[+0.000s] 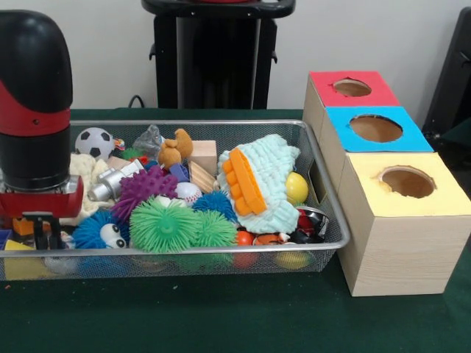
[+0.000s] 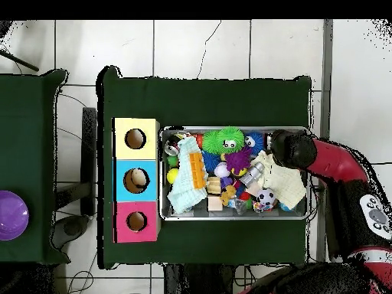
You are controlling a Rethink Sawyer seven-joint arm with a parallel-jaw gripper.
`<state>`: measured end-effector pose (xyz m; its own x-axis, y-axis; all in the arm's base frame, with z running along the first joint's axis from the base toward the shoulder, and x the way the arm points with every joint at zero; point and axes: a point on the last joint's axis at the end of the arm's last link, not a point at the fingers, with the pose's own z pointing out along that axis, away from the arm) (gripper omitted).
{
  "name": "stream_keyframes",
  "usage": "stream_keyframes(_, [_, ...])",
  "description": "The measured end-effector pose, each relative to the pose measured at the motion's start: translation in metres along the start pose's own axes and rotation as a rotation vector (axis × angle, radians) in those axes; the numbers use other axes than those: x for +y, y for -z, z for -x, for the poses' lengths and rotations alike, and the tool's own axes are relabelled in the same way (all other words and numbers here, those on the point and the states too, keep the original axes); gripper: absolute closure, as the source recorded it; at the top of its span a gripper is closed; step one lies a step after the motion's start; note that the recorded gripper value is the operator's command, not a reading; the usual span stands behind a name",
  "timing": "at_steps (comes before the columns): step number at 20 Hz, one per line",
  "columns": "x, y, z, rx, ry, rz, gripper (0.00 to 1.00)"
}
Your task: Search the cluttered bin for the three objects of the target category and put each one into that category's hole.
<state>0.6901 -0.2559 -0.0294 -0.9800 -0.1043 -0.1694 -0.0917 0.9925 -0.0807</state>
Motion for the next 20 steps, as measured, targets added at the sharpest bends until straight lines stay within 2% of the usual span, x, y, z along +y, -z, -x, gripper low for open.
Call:
stream_keyframes(1, [0.0, 0.004, 0.0, 0.0, -0.001, 0.001, 1.0])
stream_keyframes(3, [0.002, 0.028, 0.003, -0.005, -0.009, 0.001, 1.0])
stream_keyframes(7, [0.0, 0.063, 0.01, -0.022, -0.02, -0.007, 1.0])
stream_keyframes(11, [-0.008, 0.106, 0.023, -0.058, -0.032, -0.033, 1.0])
stream_keyframes(20, [-0.025, 0.163, 0.041, -0.109, -0.05, -0.089, 1.0])
